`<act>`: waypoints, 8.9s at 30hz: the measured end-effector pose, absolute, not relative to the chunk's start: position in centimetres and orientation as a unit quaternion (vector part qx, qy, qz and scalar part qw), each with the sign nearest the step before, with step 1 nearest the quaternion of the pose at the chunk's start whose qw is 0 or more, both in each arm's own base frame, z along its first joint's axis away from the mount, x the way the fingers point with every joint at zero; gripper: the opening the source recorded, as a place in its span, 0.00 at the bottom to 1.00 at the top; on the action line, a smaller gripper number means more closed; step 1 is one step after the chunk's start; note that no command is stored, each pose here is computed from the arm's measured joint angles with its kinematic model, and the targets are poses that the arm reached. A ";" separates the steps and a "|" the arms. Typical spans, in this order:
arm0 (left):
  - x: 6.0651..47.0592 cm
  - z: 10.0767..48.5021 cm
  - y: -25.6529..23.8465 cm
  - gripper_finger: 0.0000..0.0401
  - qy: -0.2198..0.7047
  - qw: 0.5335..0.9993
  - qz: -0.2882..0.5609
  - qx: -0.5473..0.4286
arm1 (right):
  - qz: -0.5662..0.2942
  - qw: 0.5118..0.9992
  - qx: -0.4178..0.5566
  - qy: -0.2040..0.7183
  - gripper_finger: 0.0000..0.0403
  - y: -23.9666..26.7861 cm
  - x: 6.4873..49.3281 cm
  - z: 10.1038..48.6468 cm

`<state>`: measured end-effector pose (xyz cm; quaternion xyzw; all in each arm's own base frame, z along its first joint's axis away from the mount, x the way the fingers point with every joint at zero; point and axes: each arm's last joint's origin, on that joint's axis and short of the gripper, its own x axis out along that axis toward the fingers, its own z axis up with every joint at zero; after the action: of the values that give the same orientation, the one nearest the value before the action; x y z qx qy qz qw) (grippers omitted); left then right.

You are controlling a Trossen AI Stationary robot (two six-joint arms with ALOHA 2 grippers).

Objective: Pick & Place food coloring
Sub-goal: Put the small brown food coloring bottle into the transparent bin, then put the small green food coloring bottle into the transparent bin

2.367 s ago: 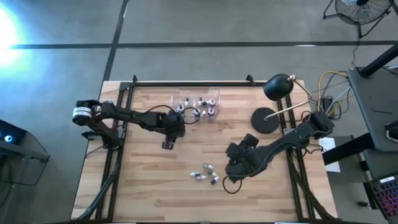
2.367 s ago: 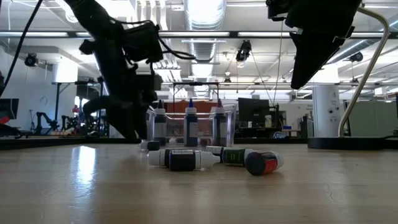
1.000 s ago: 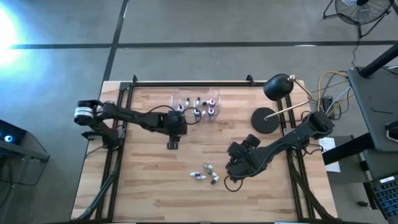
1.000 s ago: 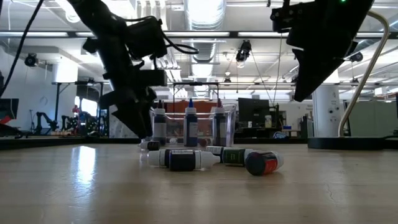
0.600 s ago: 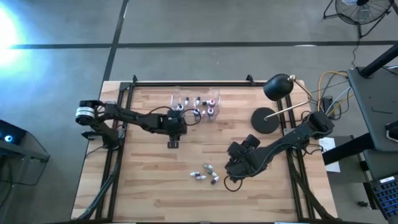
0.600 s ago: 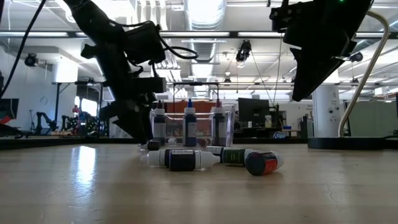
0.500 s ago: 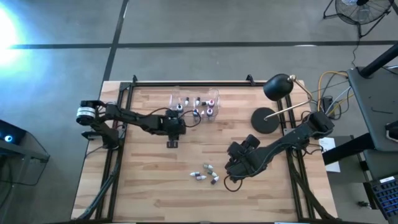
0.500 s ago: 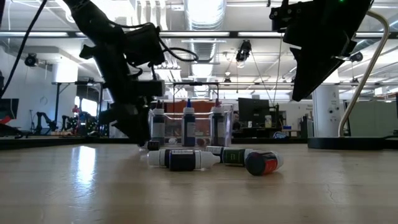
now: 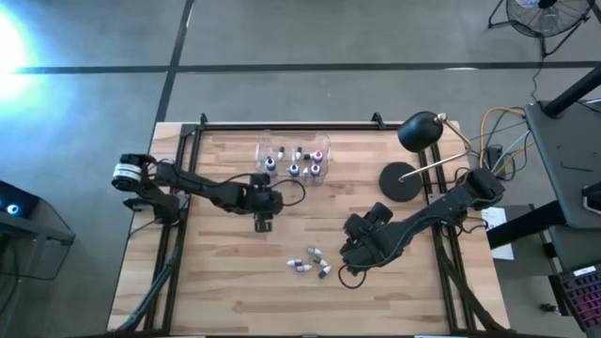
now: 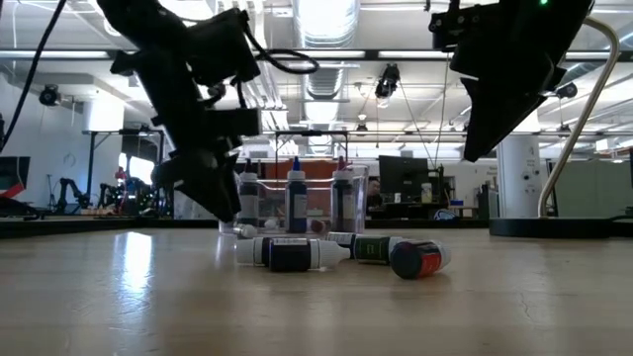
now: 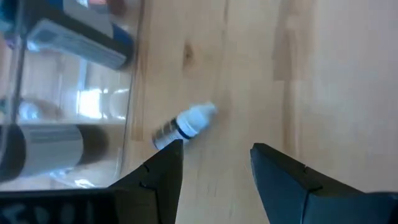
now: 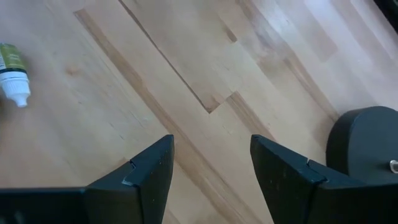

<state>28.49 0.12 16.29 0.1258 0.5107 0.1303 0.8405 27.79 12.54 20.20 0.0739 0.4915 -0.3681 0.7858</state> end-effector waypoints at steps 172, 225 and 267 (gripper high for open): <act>27.5 14.6 6.7 0.41 0.469 0.844 0.205 -0.162 | -0.390 0.774 0.085 0.492 0.51 11.8 27.2 18.7; 33.7 32.9 8.8 0.55 0.356 0.905 0.228 -0.055 | -0.345 0.788 0.103 0.499 0.51 12.4 27.9 18.7; 22.0 20.3 -5.8 0.55 0.397 0.894 0.097 -0.186 | -0.135 0.852 0.103 0.496 0.51 12.4 37.5 14.3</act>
<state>22.03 -5.77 20.35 -0.1863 0.3966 0.0965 0.8937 37.49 12.42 14.34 0.1026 0.4957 -0.1354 0.8517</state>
